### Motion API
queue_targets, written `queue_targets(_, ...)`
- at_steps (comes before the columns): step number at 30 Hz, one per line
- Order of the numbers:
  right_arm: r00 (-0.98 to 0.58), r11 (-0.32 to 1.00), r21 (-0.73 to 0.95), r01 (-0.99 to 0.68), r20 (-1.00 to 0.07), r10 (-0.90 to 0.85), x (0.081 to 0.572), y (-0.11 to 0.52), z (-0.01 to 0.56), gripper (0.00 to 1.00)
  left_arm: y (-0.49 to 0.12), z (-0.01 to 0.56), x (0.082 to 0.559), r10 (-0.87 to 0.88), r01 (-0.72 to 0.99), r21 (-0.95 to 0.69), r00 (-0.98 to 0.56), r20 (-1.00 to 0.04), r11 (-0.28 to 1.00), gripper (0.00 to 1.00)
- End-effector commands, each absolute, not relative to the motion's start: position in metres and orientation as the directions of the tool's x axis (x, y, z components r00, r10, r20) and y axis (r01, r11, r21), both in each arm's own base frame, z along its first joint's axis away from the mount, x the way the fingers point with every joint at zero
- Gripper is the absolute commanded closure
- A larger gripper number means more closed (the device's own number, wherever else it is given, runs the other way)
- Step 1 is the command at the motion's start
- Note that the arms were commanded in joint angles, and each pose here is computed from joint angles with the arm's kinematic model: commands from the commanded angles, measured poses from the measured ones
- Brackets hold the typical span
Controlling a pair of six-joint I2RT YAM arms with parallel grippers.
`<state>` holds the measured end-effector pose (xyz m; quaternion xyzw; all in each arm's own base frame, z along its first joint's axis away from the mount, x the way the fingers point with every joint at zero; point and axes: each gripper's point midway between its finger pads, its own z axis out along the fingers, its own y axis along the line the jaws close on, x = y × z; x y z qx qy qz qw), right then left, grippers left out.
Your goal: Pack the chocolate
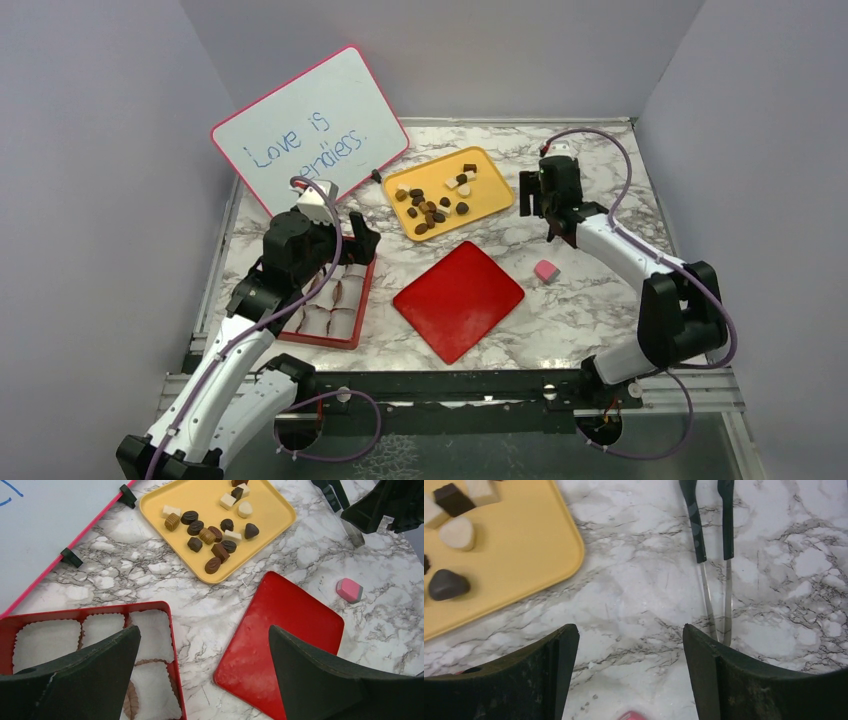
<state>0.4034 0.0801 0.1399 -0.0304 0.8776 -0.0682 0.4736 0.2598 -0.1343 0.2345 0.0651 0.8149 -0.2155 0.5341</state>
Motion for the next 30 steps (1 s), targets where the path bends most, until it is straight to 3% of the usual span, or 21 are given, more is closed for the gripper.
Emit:
queue_targets(1,-0.549,0.992,-0.128,0.011,-0.829,-0.101,0.431,0.063,0.136,0.23,-0.132,0.238,0.259,-0.121,0.334,-0.265,-0.396,-0.91,0.904,0.01)
queue_targets(10,-0.68,0.993,-0.088,0.083,-0.733,-0.008,0.449,-0.006,0.084,0.28,-0.131,0.241,0.257,-0.119,0.338,-0.259,-0.382,-0.917,0.905,0.01)
queue_targets(30,-0.768,0.995,-0.052,0.086,-0.64,0.033,0.477,-0.043,0.025,0.27,-0.132,0.24,0.256,-0.112,0.342,-0.253,-0.382,-0.917,0.905,0.01)
